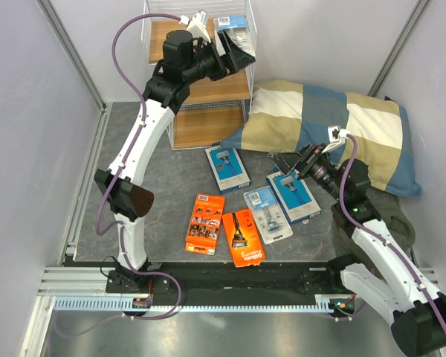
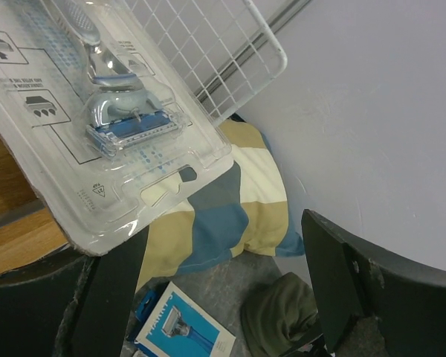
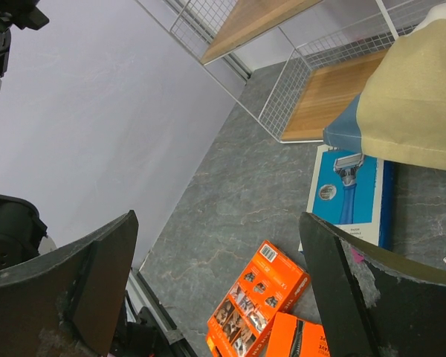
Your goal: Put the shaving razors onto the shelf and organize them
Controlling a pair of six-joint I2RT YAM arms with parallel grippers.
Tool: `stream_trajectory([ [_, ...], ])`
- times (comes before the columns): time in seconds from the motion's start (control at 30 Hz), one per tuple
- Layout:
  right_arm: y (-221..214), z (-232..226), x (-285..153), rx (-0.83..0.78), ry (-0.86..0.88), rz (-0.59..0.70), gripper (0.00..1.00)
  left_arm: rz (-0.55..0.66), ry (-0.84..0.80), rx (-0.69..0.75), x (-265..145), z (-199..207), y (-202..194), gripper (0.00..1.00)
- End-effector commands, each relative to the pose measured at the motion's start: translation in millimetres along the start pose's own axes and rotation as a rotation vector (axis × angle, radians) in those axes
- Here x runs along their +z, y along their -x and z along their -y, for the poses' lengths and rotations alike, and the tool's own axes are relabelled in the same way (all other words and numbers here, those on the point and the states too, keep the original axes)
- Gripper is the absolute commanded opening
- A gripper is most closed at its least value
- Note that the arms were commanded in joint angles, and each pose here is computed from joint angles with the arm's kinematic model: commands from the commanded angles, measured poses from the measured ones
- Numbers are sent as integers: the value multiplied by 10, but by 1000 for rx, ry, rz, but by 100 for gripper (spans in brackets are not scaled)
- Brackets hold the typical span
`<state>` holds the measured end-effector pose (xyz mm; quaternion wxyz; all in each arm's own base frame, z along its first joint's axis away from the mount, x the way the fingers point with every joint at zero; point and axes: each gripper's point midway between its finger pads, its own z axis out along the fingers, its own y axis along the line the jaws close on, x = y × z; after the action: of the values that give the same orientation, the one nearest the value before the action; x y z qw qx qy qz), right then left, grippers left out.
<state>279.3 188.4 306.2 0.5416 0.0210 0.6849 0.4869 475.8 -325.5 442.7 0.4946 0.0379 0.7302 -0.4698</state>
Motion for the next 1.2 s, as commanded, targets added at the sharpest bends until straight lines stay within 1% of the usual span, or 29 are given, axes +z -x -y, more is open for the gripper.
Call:
stream_trajectory([
  [0.0,29,-47,-32,-17,15,15,98,16,-40,-22,-54,109,124,90],
  [0.13,23,-48,-43,-18,16,16,98,24,-35,2,-94,118,147,92],
  [0.4,16,-57,-52,-12,22,17,98,0,-25,10,-145,70,66,100],
  [0.6,16,-60,-57,-11,25,20,98,-32,-28,1,-162,52,-37,100],
  [0.67,5,-50,-57,-10,23,18,98,-27,-35,13,-220,91,-26,100],
  [0.7,7,-46,-54,-10,22,19,98,-35,-28,13,-213,45,-86,100],
  [0.73,2,-41,-54,-9,21,18,98,-23,-37,28,-286,112,-54,100],
  [0.8,-6,-41,-49,-8,22,15,98,-31,-37,36,-311,73,-135,100],
  [0.87,-8,-28,-42,-7,19,14,98,-18,-51,63,-437,169,-121,100],
  [0.9,-11,-23,-39,-8,18,13,98,-39,-33,59,-448,89,-228,100],
  [0.97,-13,-6,-35,-9,13,13,98,-25,-42,85,-585,175,-237,100],
  [1.0,-17,-8,-31,-9,14,12,98,-55,-18,78,-588,54,-389,100],
  [1.07,-32,20,-26,-9,8,8,98,-45,-12,103,-719,89,-419,100],
  [1.1,-40,14,-23,-9,12,5,98,-75,15,94,-740,-35,-568,100],
  [1.13,-48,23,-21,-8,10,3,98,-79,30,104,-777,-82,-611,100],
  [1.17,-64,45,-13,-6,5,-2,98,-111,62,94,-799,-223,-774,100],
])
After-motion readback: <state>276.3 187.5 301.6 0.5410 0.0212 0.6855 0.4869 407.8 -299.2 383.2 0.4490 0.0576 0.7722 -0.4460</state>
